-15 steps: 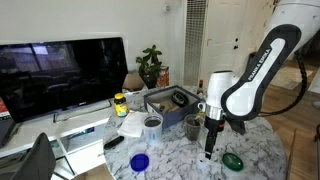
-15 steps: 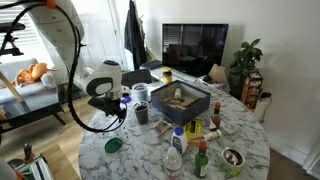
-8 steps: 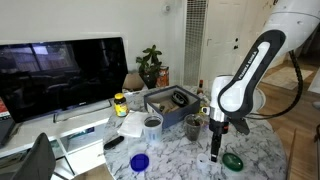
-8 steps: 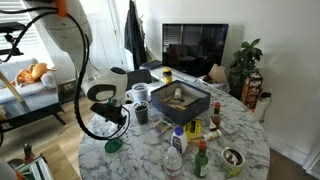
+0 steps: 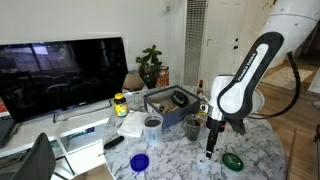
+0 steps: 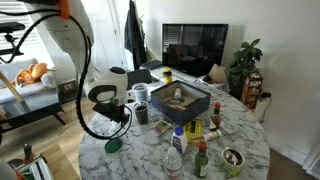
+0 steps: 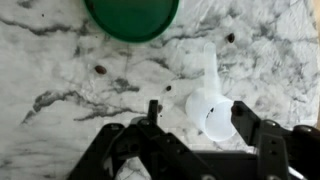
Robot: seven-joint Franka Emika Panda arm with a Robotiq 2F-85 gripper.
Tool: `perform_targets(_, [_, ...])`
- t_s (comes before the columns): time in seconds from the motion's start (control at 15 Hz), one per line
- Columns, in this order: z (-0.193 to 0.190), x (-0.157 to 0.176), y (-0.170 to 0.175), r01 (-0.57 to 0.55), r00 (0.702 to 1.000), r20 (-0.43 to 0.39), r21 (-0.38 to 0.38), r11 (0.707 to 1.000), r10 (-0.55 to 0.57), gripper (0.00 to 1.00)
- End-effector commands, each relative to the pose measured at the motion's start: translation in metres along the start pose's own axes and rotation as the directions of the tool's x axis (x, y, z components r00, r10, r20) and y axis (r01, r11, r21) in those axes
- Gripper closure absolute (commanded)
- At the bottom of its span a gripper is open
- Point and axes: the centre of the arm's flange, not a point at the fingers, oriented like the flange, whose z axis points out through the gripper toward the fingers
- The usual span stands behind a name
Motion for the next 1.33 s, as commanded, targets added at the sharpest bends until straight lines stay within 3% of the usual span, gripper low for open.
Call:
perform_targets(0.0, [0.011, 0.007, -0.010, 0.000, 1.000, -0.020, -0.062, 0.998, -0.001, 0.30])
perform_targets(0.2, [0.010, 0.010, -0.014, 0.003, 0.999, -0.040, -0.094, 0.996, -0.007, 0.39])
perform_targets(0.27, [0.011, 0.010, -0.014, 0.002, 0.999, -0.042, -0.101, 0.995, -0.006, 0.48])
perform_targets(0.4, [0.011, 0.012, -0.017, 0.001, 0.999, -0.049, -0.109, 0.994, -0.006, 0.48])
perform_targets(0.47, [0.011, 0.012, -0.018, 0.000, 0.999, -0.048, -0.110, 0.994, -0.005, 0.54])
perform_targets(0.87, [0.014, 0.015, -0.024, -0.001, 0.999, -0.040, -0.118, 0.993, -0.004, 0.42])
perform_targets(1.07, [0.018, 0.017, -0.026, 0.001, 0.999, -0.036, -0.123, 0.992, -0.005, 0.53])
perform_targets(1.13, [0.019, 0.018, -0.026, 0.001, 0.999, -0.034, -0.125, 0.992, -0.005, 0.64])
perform_targets(1.27, [0.021, 0.018, -0.027, 0.003, 1.000, -0.031, -0.129, 0.992, -0.007, 0.69])
